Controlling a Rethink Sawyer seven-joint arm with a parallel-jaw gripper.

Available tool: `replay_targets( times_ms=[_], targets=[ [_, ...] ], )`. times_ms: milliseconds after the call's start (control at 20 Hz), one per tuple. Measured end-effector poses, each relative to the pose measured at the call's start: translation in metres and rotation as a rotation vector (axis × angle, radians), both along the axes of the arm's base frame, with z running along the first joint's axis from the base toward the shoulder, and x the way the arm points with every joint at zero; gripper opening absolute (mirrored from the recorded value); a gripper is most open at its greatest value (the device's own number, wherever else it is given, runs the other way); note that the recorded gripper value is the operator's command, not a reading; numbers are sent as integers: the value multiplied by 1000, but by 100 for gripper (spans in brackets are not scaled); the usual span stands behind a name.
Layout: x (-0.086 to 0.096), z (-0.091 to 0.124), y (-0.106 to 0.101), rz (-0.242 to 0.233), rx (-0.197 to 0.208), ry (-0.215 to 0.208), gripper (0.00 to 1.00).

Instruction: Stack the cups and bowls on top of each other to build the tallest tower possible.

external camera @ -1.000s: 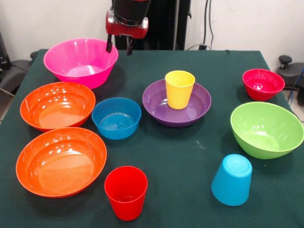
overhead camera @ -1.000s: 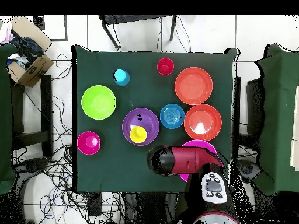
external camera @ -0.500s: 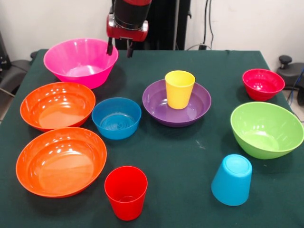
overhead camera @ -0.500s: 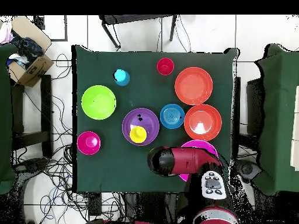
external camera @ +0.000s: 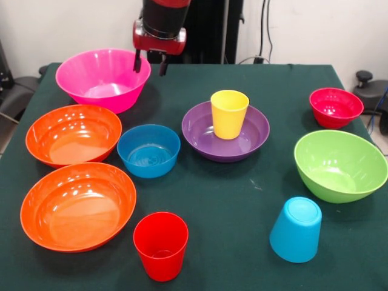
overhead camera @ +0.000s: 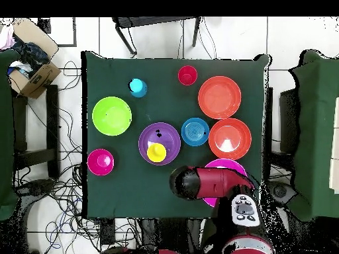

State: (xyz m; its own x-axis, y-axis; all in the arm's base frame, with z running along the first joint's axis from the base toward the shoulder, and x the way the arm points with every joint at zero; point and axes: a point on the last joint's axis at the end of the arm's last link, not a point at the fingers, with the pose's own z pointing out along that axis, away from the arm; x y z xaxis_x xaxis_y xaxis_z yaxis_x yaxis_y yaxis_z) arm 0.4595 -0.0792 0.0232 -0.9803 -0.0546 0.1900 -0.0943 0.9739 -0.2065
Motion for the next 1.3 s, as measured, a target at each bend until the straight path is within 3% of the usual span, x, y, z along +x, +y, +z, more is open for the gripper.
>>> replay_targets(
  times_ms=[400, 1050, 1100, 1300],
  targets=[
    [3, -16, -21, -15, 1, -40, 100],
    [-2, -37, -28, -22, 10, -28, 100],
    [-2, -37, -29, -21, 10, -29, 0],
    [-2, -37, -28, -21, 10, -29, 0]
  ],
)
